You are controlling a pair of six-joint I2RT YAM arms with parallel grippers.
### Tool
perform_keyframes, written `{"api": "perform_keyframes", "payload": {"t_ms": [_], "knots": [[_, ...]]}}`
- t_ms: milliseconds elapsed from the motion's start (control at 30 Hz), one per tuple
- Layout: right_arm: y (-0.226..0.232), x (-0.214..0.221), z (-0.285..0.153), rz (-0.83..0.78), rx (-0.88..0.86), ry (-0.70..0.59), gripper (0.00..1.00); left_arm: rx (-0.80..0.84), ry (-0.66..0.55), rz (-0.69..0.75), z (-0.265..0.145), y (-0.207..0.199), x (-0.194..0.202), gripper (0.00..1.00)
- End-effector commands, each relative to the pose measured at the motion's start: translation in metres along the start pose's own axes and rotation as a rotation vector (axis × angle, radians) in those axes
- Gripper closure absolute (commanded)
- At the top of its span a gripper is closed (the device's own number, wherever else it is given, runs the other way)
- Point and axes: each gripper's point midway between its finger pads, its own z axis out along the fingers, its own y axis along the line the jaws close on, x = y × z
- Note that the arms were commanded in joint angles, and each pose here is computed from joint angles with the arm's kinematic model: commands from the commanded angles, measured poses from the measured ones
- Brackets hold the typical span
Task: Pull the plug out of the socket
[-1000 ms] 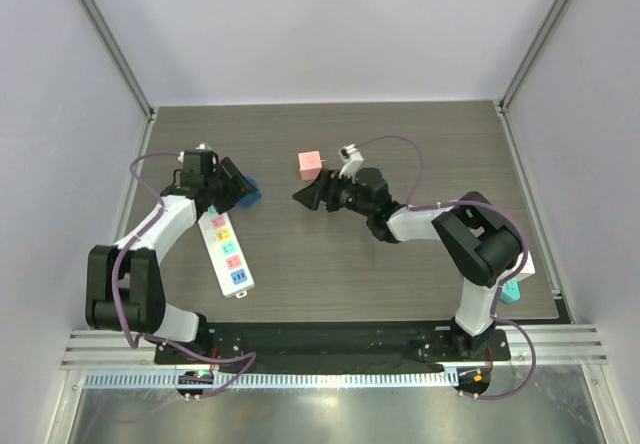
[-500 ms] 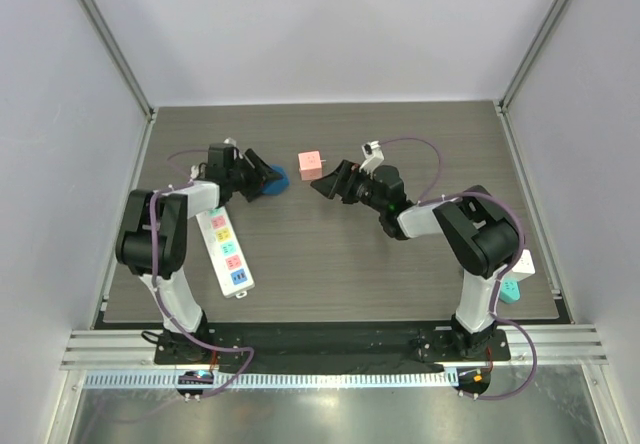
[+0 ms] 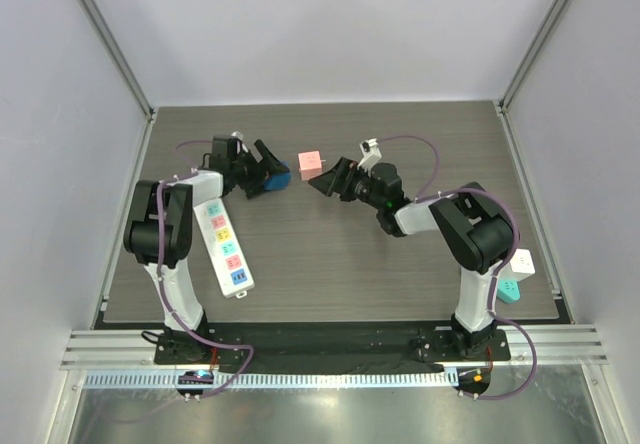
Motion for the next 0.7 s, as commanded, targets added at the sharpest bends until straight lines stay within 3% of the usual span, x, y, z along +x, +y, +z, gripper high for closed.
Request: {"api": "perform_keyframes", "payload": {"t_ms": [0, 233, 500, 667], "knots": [[0.018, -0.018, 0.007, -0.024, -0.064, -0.048, 0.14, -0.029, 0.011, 0.030, 0.000, 0.001, -0.004, 0.00], [0.014, -0.018, 0.011, -0.033, -0.048, -0.038, 0.14, -0.182, -0.019, 0.094, -0.027, 0.010, -0.016, 0.00], [-0.003, -0.008, 0.011, -0.053, 0.060, 0.014, 0.14, -0.356, -0.087, 0.158, -0.119, 0.002, -0.015, 0.00], [-0.014, 0.002, -0.006, -0.183, 0.201, 0.083, 0.13, -0.283, -0.185, 0.207, -0.196, -0.034, 0.008, 0.00]]}}
